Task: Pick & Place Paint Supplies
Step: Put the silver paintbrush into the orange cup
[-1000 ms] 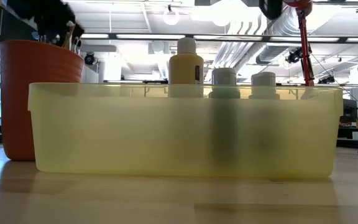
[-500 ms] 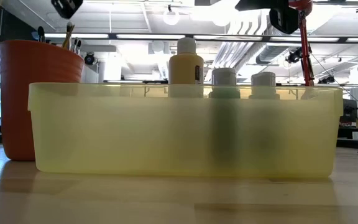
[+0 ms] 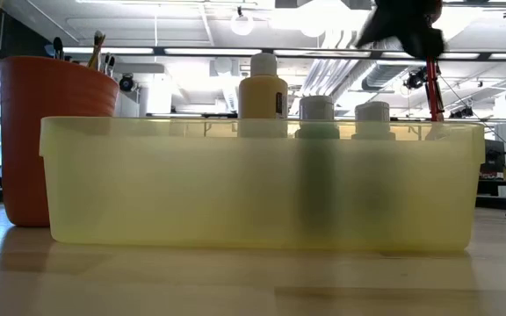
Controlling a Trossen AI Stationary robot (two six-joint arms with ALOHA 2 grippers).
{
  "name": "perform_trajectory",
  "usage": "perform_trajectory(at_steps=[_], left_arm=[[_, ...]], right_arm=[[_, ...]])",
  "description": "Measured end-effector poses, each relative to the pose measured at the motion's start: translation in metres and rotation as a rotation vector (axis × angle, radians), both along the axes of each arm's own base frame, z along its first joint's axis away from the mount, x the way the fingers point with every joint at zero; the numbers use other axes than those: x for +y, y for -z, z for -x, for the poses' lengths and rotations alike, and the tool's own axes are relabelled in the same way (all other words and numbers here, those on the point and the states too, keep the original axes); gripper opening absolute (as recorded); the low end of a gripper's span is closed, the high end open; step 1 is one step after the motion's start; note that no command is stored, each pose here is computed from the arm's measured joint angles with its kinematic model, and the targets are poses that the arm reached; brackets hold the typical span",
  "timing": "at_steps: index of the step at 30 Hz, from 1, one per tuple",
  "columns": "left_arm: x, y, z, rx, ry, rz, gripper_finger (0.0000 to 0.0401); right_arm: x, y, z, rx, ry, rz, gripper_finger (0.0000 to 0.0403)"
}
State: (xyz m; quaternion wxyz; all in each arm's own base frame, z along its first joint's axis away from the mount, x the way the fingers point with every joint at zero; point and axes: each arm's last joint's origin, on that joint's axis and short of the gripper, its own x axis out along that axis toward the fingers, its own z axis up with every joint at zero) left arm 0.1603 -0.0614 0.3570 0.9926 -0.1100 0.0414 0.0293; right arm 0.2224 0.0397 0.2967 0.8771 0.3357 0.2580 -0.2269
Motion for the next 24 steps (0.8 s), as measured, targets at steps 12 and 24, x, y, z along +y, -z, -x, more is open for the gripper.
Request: perform_trajectory(at_steps=[12,24], left_arm=[[0.001,-0.011,0.000,-0.082,-0.046,-0.147,0.0116],[0.001,-0.010,-0.001,-0.076,-0.044,-0.150,0.0116]], right_arm=[[-0.001,0.028,0.025,0.371,0.112,-0.126,0.0002],[0.003,0.057,0.042,0.666,0.083,-0.316,0.0002]])
